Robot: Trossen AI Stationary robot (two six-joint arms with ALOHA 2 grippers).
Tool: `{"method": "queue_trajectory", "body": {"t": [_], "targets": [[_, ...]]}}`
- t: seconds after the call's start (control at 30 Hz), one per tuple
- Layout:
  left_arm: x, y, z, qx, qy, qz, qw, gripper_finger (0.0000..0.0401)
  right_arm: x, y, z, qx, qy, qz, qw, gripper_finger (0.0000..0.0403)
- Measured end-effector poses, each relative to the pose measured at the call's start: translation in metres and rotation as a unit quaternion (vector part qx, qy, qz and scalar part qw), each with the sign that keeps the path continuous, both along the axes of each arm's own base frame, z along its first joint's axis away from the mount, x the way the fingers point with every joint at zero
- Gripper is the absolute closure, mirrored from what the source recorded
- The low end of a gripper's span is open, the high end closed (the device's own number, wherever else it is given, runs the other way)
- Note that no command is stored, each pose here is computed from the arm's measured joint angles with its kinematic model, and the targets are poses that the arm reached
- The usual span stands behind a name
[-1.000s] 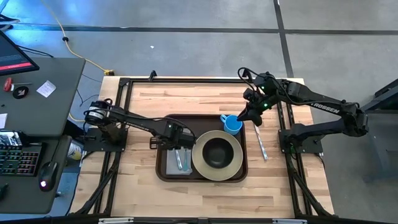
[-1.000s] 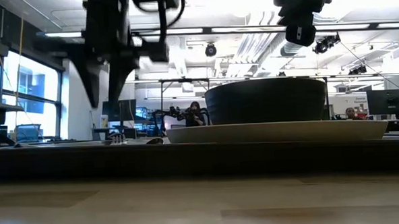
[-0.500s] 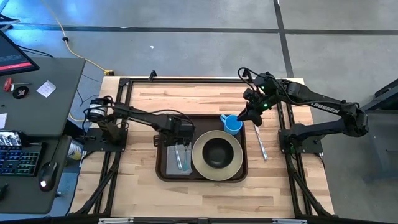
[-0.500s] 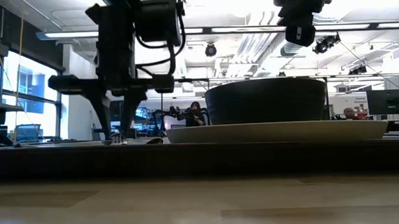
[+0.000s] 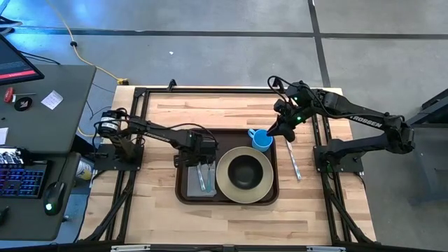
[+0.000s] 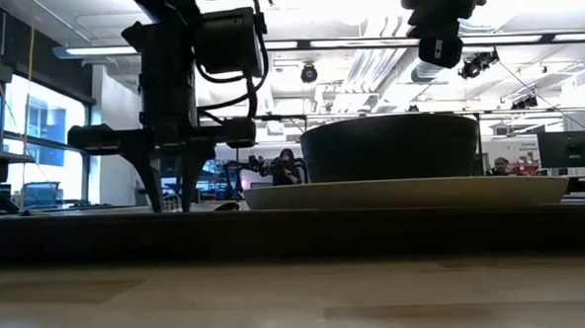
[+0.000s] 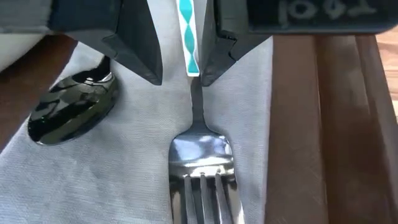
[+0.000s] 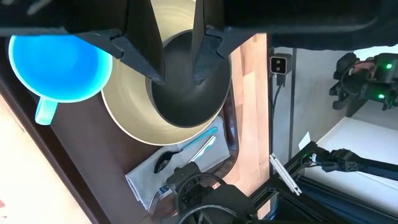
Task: Set up tray
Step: Put the blue patterned fork on the gray napkin to the left of the blue spoon
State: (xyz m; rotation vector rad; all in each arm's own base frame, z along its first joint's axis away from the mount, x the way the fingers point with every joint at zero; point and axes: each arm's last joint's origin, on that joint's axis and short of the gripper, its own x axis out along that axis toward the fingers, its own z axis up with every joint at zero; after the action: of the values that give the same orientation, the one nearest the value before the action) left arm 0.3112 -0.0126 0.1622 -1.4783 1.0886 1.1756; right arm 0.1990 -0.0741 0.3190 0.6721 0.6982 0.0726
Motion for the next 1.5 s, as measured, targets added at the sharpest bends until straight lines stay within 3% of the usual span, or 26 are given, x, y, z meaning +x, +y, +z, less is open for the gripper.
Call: {"method": "queue_trajectory", "body": {"t": [0.57, 0.97, 1.3, 1.5], "targets": [[-0.0049, 0.0015, -0.0008, 0.022, 0.025, 0.002, 0.999, 0.0260, 0.0000, 0.0000, 0.0000, -0.003, -0.001, 0.002, 1.000, 0.0332], [-0.0037, 0.0016, -0.0007, 0.024, 0.019, 0.003, 1.000, 0.0340, 0.0000, 0.0000, 0.0000, -0.003, -0.001, 0.002, 1.000, 0.0332], [-0.0031, 0.0015, -0.0007, 0.020, 0.017, 0.005, 1.000, 0.0328, 0.0000, 0.0000, 0.0000, -0.003, -0.001, 0.002, 1.000, 0.0332], [-0.0012, 0.0007, 0.0024, 0.012, 0.013, 0.000, 1.000, 0.0354, 0.0000, 0.0000, 0.0000, -0.003, -0.001, 0.002, 1.000, 0.0332]]}}
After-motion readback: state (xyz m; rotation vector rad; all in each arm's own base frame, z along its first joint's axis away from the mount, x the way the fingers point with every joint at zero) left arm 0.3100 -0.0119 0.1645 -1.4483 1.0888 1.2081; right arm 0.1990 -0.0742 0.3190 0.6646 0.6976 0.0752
